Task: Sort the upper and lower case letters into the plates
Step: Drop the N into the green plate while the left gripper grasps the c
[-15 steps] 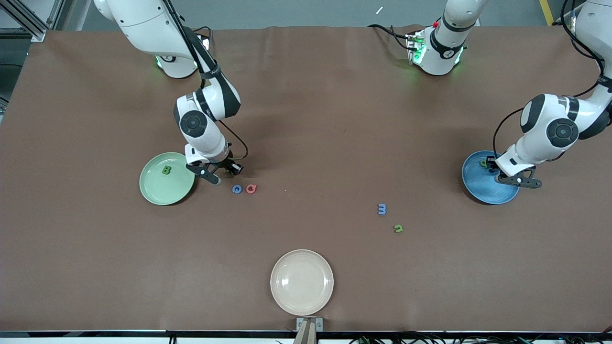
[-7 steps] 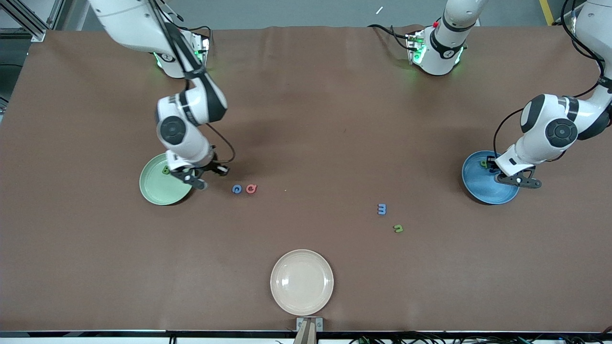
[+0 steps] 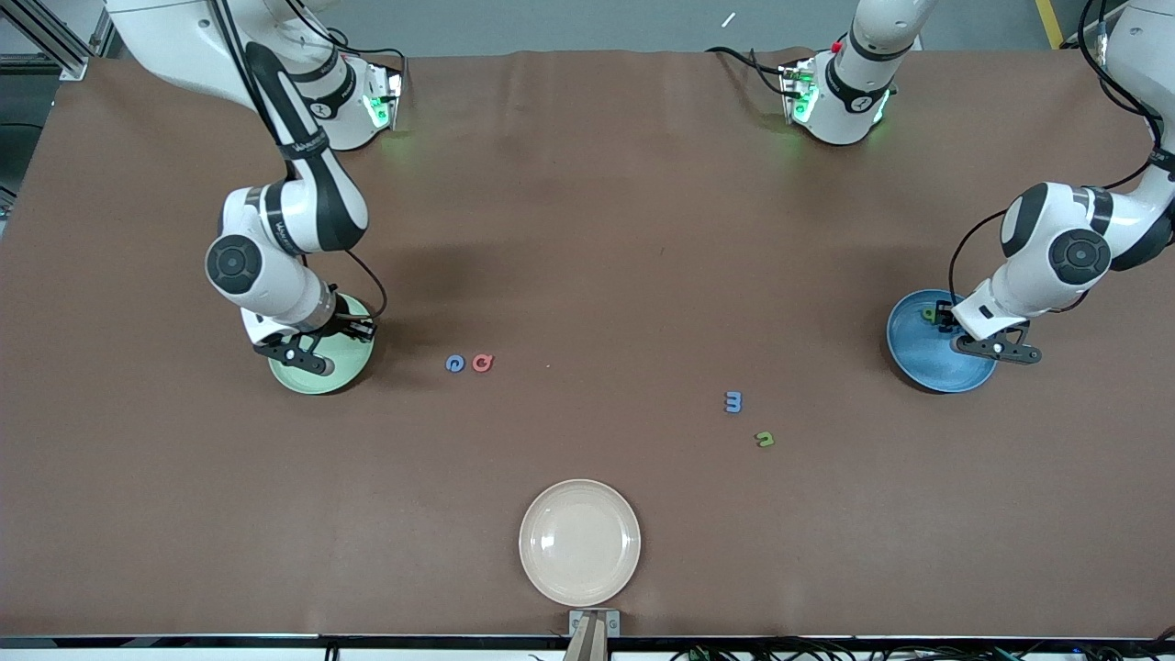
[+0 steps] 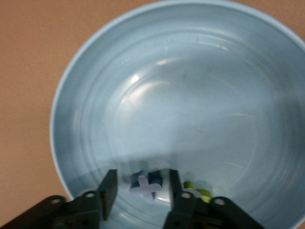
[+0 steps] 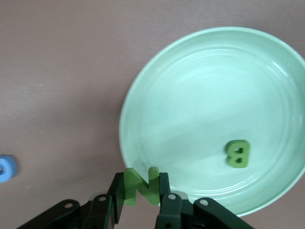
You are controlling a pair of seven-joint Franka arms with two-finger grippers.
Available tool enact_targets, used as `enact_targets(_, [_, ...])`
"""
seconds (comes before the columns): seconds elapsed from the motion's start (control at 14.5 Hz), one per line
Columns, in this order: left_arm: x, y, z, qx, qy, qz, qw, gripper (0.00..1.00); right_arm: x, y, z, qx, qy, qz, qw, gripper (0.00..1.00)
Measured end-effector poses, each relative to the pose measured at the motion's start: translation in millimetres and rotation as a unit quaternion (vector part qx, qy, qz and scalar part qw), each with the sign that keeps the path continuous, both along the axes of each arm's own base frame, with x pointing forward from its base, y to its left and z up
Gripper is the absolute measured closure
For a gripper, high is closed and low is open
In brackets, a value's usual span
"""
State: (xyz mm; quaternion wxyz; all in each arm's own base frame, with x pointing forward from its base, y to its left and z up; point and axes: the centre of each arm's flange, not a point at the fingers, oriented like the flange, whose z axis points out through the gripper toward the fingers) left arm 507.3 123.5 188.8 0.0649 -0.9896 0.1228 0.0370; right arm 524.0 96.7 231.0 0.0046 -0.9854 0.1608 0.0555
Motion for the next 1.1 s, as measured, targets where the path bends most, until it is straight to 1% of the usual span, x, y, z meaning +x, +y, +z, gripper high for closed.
enact_targets(0.21, [12,-14,20,0.001,-0.013,-0.005,1.000,0.15,-6,-23,-9,0.001,0.011,0.007,1.000,0.67])
enact_targets(0.28, [17,-27,31,-0.004,-0.017,-0.003,1.000,0.04,-7,-29,-12,0.001,0.014,0.007,1.000,0.67])
enact_targets(0.34, [22,-42,42,-0.011,-0.021,0.001,1.000,0.00,-8,-34,-14,0.002,0.014,0.007,1.000,0.67])
enact_targets(0.55, [40,-93,79,-0.027,-0.041,0.033,0.998,0.00,-10,-39,-24,0.001,0.015,0.011,1.000,0.67])
enact_targets(0.69, [49,-129,97,-0.035,-0.056,0.071,0.995,0.00,-11,-38,-30,0.000,0.018,0.012,1.000,0.67])
enact_targets(0.83, [57,-172,106,-0.047,-0.068,0.115,0.990,0.00,-12,-38,-36,-0.001,0.020,0.013,1.000,0.67])
enact_targets(0.96, [66,-219,112,-0.059,-0.067,0.157,0.984,0.00,-13,-37,-40,-0.002,0.021,0.014,1.000,0.67])
enact_targets(1.1, [82,-259,116,-0.073,-0.059,0.198,0.976,0.00,-13,-37,-44,-0.002,0.023,0.015,1.000,0.67])
